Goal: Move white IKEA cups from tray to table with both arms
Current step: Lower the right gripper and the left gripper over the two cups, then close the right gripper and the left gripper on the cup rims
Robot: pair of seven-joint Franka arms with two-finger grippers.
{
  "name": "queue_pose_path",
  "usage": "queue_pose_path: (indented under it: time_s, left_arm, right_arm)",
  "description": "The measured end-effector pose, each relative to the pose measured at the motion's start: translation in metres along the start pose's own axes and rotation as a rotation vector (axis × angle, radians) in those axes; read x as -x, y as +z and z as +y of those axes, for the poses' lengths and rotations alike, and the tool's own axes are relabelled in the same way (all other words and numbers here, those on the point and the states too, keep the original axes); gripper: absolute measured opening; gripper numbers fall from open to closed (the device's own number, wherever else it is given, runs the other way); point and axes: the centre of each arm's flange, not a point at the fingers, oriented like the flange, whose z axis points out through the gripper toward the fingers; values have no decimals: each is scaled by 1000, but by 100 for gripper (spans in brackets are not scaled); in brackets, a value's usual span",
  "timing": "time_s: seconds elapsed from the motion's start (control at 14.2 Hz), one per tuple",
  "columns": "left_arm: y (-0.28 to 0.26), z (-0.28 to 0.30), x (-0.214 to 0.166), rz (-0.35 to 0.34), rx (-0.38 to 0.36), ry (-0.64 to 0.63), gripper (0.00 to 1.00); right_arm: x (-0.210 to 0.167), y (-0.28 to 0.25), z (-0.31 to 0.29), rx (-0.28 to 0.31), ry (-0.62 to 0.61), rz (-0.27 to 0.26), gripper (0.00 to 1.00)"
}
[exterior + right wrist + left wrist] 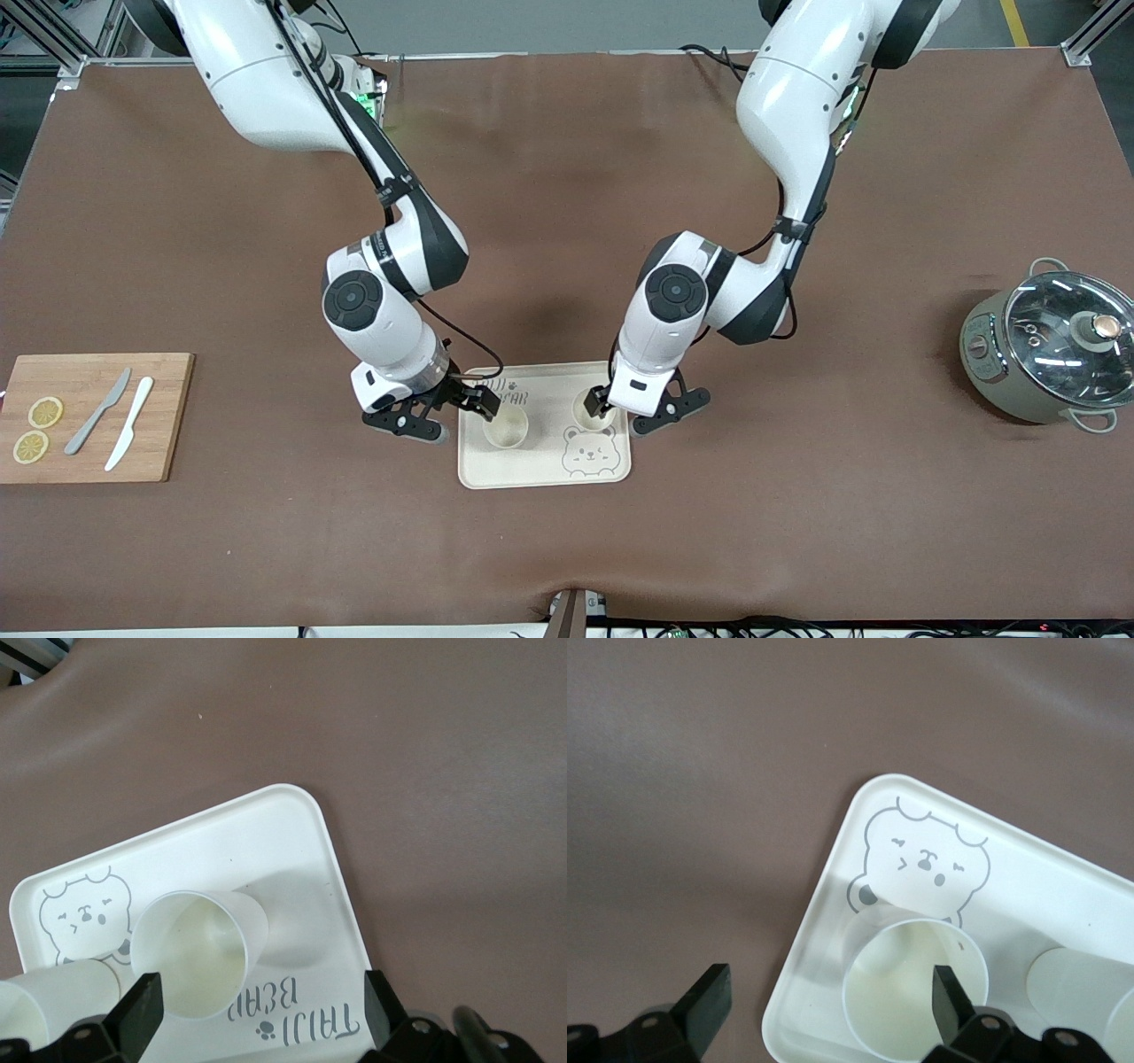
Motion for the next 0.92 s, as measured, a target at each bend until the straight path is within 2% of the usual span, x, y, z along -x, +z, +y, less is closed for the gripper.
queue_pose_path:
  time_s: [0.42, 0.49, 0.78, 0.92]
  left_arm:
    - [33, 1, 14, 11, -8, 20, 100]
    - [34, 0, 13, 13, -9, 15, 94]
    - [32, 1, 10, 21, -1, 0, 49]
    - [31, 2, 10, 23, 1, 0, 30]
  right_arm:
    - [11, 35, -5, 1, -17, 6, 100]
    - [15, 43, -6, 3, -22, 6, 100]
    - [22, 69, -3, 5, -36, 16, 100]
    - [23, 75, -1, 7, -38, 16, 100]
